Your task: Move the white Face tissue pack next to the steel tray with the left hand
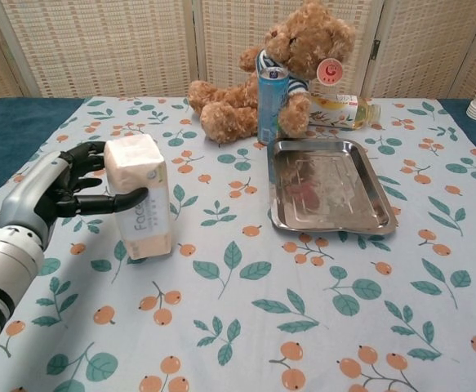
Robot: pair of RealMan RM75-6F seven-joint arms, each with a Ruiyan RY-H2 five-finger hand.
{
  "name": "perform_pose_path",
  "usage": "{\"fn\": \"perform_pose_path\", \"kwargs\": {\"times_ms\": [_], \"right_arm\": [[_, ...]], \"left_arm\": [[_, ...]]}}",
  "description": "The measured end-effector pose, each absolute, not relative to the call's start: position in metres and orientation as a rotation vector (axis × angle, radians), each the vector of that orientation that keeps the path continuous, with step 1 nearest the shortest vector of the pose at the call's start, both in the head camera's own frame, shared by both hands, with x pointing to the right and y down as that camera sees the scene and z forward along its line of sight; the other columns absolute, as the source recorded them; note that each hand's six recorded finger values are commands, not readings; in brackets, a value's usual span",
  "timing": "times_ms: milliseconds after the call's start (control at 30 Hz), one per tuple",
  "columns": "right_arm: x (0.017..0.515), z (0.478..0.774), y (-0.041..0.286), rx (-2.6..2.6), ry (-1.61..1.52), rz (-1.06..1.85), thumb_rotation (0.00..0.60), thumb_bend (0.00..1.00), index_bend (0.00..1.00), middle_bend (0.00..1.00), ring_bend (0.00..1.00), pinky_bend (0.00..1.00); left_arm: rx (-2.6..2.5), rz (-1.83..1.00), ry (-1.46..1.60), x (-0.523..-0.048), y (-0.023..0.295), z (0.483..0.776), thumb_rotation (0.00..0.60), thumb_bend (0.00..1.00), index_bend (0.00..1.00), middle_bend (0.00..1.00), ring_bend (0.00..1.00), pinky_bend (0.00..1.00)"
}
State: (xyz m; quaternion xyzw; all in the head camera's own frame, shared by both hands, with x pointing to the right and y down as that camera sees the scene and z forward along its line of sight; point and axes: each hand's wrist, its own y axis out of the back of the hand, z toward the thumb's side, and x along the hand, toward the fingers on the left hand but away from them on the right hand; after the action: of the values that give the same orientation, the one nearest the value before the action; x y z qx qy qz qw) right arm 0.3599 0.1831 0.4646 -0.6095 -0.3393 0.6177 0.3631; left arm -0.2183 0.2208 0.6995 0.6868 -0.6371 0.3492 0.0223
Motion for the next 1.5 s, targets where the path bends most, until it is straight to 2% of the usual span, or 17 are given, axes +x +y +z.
{"fn": "perform_pose_path", "kwargs": {"times_ms": [433,467,600,667,933,1200,1500], "right_arm": [[0.356,0.46,0.181,-1.585,-0.893,1.529,0.6,0.12,0.0,0.0,0.0,0.0],[0.357,0.46,0.181,-1.586,-0.895,1.531,0.6,0.12,0.0,0.0,0.0,0.0],[0.359,0.46,0.181,-1.586,-0.896,1.547,0.6,0.12,0.0,0.0,0.0,0.0],[0.359,0.46,0.181,-1.587,-0.898,1.544,0.6,0.12,0.0,0.0,0.0,0.0],[0.359,0.458,0.18,-1.586,-0.902,1.539,0.6,0.12,0.01,0.0,0.0,0.0],[0.36,0.455,0.179,-1.585,-0.914,1.531,0.6,0.12,0.02,0.0,0.0,0.0],[0.359,0.455,0.18,-1.593,-0.911,1.529,0.6,0.12,0.02,0.0,0.0,0.0]], "left_arm": [[2.1,1.181,-1.952,-0.236,0.238,0.712,0.6,0.18,0.24,0.3,0.06,0.14],[2.105,1.185,-1.948,-0.237,0.239,0.713,0.6,0.18,0.22,0.29,0.06,0.14],[2.13,1.16,-1.935,-0.237,0.239,0.711,0.6,0.17,0.03,0.19,0.01,0.13],[2.151,1.127,-1.93,-0.235,0.238,0.709,0.6,0.17,0.0,0.13,0.0,0.12],[2.269,1.071,-1.856,-0.226,0.239,0.701,0.6,0.14,0.0,0.0,0.0,0.07],[2.323,1.127,-1.814,-0.234,0.244,0.701,0.6,0.12,0.0,0.0,0.0,0.05],[2.337,1.169,-1.838,-0.244,0.231,0.698,0.6,0.12,0.0,0.0,0.0,0.04]]}}
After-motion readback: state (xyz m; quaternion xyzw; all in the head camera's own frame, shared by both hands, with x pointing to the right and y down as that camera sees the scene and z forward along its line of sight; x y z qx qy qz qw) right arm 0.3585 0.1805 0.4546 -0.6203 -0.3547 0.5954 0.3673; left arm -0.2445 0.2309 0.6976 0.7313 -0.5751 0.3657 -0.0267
